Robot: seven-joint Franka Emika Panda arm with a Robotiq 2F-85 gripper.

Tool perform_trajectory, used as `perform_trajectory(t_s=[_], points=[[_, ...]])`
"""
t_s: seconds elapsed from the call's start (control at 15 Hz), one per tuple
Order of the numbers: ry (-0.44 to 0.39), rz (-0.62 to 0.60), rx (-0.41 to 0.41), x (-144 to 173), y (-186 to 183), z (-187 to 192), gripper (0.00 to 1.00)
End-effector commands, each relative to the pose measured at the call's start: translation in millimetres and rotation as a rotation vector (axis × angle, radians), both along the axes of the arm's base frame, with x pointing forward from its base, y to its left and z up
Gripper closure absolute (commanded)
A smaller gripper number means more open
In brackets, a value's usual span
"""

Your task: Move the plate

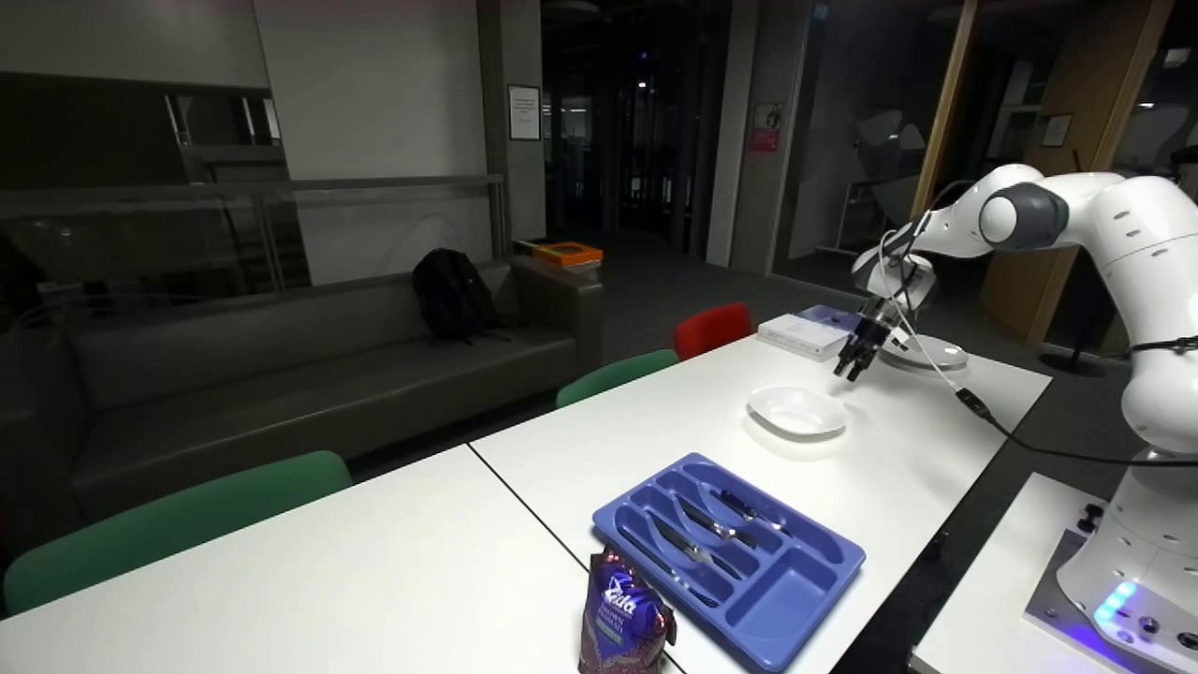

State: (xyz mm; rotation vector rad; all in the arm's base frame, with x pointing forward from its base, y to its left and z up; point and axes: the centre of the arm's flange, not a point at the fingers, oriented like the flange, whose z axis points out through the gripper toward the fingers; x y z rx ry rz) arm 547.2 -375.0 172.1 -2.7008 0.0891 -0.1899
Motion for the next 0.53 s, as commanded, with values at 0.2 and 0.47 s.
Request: perform_trajectory(t_s=[0.2, 0.47], points=[[0.051, -0.136, -0.178, -66, 16, 40, 0.00], [0.043, -0.133, -0.165, -53, 1, 23, 0.00]])
